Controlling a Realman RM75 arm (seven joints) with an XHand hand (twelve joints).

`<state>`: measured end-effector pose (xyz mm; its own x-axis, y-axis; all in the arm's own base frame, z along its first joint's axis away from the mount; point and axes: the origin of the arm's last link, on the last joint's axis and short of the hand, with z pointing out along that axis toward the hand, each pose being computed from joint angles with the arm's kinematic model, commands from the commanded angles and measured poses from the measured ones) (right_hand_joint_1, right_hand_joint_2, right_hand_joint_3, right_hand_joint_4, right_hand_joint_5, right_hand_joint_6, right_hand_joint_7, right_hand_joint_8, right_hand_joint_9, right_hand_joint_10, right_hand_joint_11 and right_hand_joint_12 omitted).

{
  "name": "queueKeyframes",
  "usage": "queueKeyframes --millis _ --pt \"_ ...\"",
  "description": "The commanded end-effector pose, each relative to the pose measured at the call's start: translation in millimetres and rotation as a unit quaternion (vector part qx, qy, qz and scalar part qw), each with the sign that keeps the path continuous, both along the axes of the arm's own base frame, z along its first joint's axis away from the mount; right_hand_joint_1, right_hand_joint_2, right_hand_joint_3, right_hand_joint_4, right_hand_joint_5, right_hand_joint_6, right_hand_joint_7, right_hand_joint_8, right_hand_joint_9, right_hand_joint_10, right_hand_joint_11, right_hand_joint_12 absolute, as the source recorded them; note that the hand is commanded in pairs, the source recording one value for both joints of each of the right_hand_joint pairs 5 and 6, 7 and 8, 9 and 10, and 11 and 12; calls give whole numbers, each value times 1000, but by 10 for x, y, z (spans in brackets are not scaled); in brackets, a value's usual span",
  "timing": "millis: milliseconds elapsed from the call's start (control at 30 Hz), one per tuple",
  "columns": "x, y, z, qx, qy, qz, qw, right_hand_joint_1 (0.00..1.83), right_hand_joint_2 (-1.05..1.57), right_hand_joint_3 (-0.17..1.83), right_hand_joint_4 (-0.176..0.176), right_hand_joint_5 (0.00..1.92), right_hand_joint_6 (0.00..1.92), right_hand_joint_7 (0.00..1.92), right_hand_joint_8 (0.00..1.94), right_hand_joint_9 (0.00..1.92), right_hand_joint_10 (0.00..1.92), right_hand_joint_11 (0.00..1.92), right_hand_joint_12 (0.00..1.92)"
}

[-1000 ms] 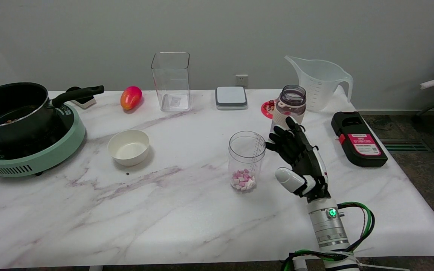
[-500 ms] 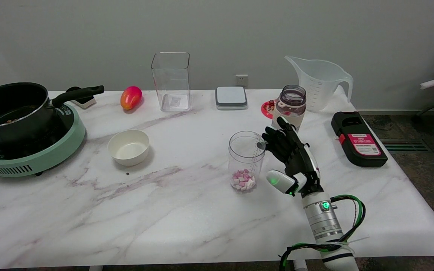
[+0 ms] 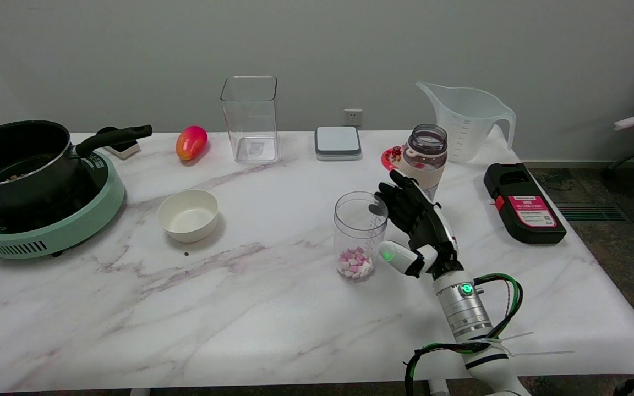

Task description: Pick up the transparent cup with candy.

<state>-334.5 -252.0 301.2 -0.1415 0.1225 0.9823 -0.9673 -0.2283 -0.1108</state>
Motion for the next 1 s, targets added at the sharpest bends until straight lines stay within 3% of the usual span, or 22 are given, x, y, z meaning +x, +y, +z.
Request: queueKeyframes --millis 33,567,1000 --pt "1 -204 -21 18 1 -17 1000 1239 -432 1300 0 265 265 440 440 455 455 573 573" --pt "19 -299 -105 51 30 -25 998 1290 -578 1349 0 210 210 439 439 454 454 565 565" --pt "-14 -369 -215 66 40 -32 996 1277 -655 1115 0 219 219 449 449 456 456 564 564"
